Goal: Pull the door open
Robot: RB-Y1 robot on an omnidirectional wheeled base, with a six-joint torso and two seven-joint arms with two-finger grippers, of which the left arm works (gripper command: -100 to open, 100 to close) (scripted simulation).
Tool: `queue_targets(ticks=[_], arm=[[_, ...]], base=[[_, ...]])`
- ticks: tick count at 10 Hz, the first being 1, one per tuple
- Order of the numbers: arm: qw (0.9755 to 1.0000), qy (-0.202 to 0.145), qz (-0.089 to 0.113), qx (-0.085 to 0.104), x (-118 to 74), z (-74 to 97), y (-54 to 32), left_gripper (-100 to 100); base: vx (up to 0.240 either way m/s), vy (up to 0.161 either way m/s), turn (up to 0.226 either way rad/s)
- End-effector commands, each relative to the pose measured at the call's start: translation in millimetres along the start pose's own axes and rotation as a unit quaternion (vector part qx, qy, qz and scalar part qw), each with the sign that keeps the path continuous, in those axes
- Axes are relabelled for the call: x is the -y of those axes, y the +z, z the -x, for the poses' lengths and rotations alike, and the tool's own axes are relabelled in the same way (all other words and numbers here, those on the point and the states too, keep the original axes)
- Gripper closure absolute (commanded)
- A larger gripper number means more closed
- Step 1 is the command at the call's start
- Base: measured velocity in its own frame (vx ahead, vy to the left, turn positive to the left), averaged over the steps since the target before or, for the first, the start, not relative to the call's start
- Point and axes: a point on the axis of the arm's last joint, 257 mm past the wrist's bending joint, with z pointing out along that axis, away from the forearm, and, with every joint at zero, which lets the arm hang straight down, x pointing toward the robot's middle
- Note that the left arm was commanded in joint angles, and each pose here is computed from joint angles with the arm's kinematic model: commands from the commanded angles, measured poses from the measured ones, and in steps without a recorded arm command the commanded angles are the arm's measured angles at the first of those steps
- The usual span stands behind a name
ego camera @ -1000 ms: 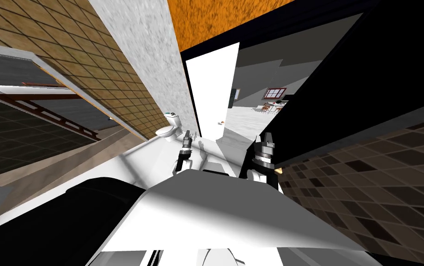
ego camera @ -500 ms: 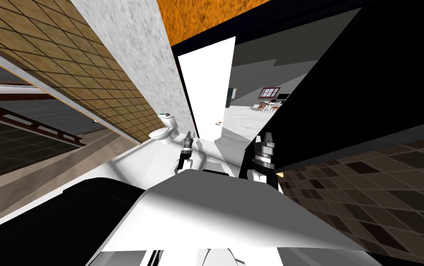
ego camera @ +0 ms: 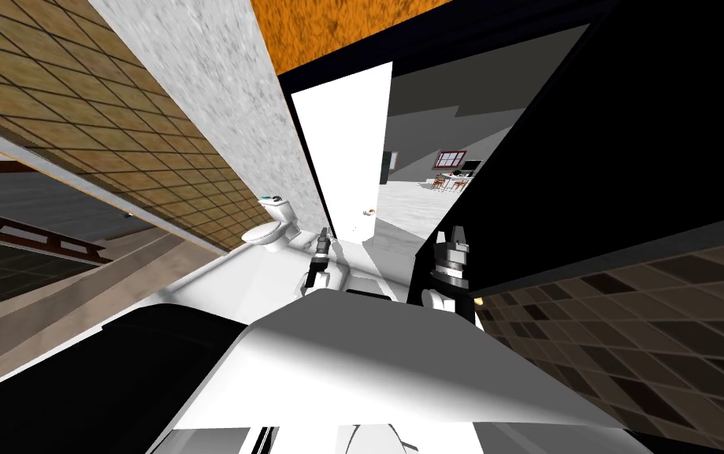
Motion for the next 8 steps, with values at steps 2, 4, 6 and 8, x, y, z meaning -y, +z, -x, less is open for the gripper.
queue_targets(ticks=[2,4,6,8], arm=[[0.9999,-0.005,0.015,0.000,-19.3,-0.8,-2.1,-100],[0.9996,-0.009,0.026,0.001,-34.8,-0.3,-3.5,-100],[0.9992,-0.013,0.037,0.003,-50.1,0.4,-5.1,-100],[0.9987,-0.017,0.049,0.004,-65.5,1.2,-7.1,-100]], base=[[0.109,-0.014,-0.113],[0.096,0.003,-0.108],[0.105,-0.004,-0.109],[0.109,-0.009,-0.125]])
